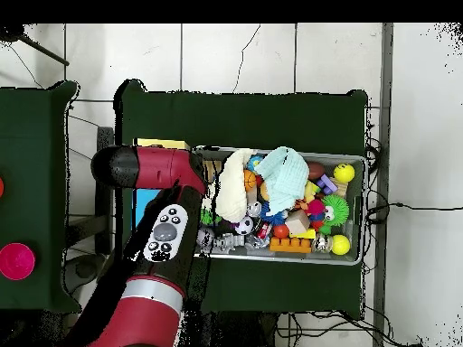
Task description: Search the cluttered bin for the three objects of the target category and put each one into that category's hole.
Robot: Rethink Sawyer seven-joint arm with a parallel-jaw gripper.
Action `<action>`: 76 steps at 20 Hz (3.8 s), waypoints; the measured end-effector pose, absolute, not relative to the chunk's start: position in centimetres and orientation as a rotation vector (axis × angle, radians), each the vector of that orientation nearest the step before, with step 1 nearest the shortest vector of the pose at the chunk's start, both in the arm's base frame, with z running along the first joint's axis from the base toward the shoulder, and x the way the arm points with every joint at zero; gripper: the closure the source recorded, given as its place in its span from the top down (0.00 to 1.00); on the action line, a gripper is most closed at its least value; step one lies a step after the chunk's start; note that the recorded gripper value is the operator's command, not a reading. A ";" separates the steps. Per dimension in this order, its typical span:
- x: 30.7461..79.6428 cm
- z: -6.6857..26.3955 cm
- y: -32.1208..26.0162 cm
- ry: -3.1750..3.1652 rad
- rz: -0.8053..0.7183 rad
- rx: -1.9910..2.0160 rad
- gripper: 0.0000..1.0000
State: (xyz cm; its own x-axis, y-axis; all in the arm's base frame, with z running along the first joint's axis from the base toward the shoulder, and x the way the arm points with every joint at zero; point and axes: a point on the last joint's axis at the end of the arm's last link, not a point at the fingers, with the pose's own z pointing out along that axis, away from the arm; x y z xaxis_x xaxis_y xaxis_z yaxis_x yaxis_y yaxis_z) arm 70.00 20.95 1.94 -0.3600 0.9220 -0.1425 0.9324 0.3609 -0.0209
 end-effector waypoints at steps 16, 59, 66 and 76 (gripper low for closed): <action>69.6 2.3 20.2 2.517 -0.200 1.741 0.00; 74.5 16.9 9.4 2.453 -0.307 1.944 0.00; 75.8 17.2 5.2 2.403 -0.296 1.968 0.00; 76.7 16.2 2.4 2.376 -0.253 2.007 0.00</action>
